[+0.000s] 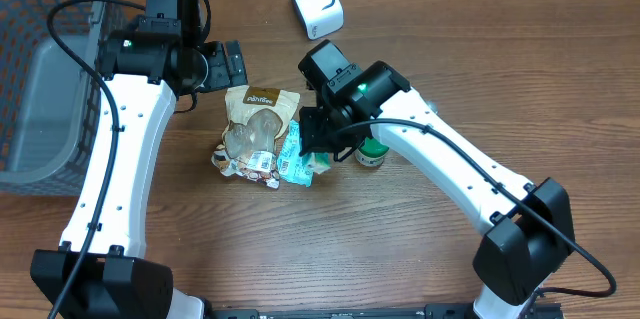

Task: Scan the item barcode
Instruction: 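Grasp the Kleenex pack with the right gripper and lift it, then carry the Kleenex pack left and set it beside the wipes pack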

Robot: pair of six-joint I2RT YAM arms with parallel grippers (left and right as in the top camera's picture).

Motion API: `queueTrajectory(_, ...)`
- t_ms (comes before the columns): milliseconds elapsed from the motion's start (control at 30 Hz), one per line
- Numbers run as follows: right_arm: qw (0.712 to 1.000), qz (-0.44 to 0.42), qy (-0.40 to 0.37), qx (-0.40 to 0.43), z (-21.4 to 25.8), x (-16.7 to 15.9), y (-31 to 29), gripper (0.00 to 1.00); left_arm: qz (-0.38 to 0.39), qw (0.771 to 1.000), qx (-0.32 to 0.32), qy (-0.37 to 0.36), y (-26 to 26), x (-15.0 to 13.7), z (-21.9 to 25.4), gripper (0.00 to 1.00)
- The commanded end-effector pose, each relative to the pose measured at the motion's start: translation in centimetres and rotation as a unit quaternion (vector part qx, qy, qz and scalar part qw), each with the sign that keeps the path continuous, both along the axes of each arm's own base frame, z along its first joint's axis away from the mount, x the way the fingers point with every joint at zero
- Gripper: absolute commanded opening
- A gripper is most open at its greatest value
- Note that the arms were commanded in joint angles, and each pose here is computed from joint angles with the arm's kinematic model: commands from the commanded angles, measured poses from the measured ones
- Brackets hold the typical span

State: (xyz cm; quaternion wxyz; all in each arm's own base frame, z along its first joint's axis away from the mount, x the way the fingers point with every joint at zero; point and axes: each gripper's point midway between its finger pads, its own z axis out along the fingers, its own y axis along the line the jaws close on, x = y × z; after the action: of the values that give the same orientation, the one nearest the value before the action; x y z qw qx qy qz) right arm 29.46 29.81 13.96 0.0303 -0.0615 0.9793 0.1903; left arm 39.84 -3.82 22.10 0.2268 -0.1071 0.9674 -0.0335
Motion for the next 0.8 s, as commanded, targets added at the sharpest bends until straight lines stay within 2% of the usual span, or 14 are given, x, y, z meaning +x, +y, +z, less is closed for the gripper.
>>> queueTrajectory(0, 0.999, 0.020, 0.020, 0.021, -0.8, -1.2, 0.3, 0.04, 0.000, 1.000, -0.005, -0.005, -0.2, 0.2, 0.3, 1.00)
queueTrajectory(133, 0.999, 0.019, 0.023, 0.032, -1.2, -0.8, 0.2, 0.04, 0.000, 1.000, -0.005, -0.005, -0.2, 0.2, 0.3, 1.00)
queueTrajectory(233, 0.994, 0.043, 0.034, 0.090, 0.7, -0.8, 0.0, 0.04, 0.000, 1.000, -0.005, -0.005, -0.2, 0.2, 0.3, 1.00)
queueTrajectory(367, 0.993, 0.032, 0.032, 0.106, 2.2, -0.2, -1.8, 0.04, 0.000, 1.000, -0.005, -0.005, -0.2, 0.2, 0.3, 1.00)
queueTrajectory(533, 0.984, 0.085, 0.012, 0.159, 4.0, -0.6, -1.0, 0.04, 0.000, 1.000, -0.005, -0.005, -0.2, 0.2, 0.3, 0.99)
queueTrajectory(767, 0.977, 0.091, 0.014, 0.192, 1.2, -1.0, -0.5, 0.04, 0.000, 1.000, -0.005, -0.005, -0.2, 0.2, 0.3, 1.00)
